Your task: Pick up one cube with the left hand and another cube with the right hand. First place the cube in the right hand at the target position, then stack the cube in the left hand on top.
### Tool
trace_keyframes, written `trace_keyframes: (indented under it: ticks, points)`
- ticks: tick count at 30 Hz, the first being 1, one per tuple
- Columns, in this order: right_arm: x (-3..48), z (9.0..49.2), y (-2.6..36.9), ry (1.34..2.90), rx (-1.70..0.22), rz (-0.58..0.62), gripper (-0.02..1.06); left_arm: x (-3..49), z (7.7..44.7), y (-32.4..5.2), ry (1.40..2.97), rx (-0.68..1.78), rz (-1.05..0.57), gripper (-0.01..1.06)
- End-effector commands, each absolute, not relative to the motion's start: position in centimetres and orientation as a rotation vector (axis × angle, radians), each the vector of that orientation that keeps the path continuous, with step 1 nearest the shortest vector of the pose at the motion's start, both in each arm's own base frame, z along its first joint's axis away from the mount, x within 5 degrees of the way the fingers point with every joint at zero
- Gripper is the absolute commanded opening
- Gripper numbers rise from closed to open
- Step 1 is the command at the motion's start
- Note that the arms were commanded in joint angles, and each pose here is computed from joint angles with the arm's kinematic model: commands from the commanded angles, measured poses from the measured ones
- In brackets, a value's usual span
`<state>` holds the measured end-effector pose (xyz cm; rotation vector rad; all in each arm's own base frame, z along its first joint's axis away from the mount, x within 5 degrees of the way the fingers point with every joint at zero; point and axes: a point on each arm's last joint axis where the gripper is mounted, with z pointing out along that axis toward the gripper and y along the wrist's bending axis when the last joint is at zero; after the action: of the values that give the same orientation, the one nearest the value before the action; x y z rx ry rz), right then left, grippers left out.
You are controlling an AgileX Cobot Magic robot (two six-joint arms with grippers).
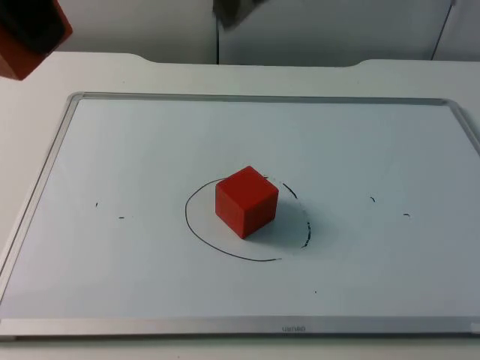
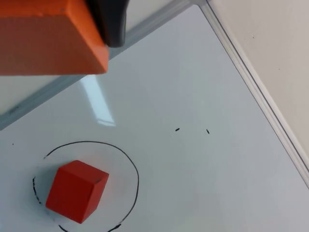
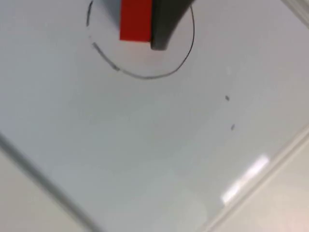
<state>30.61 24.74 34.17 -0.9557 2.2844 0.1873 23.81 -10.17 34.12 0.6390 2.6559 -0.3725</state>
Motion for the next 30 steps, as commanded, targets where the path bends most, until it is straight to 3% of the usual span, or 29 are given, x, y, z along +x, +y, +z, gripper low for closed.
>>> trace_keyframes:
  ticks: [1,4,8,18,30]
  points:
    - [29.1,37.6,23.5,2.192,-0.934,0.190,0.87,23.6,34.4,-10.5,2.631,0.635,-0.398,0.00]
    - [24.6,43.8,19.7,2.006,-0.851,0.246,0.87,24.1,34.0,-11.2,2.609,0.661,-0.440,0.00]
    - [20.1,46.8,15.8,1.879,-0.799,0.256,0.87,24.8,32.9,-13.5,2.578,0.735,-0.446,0.00]
    - [9.7,46.0,6.7,1.747,-0.689,0.269,0.87,28.8,28.1,-20.0,2.591,0.910,-0.414,0.00]
    - [4.8,43.2,1.4,1.795,-0.611,0.174,0.87,32.4,22.5,-24.4,2.661,1.018,-0.360,0.00]
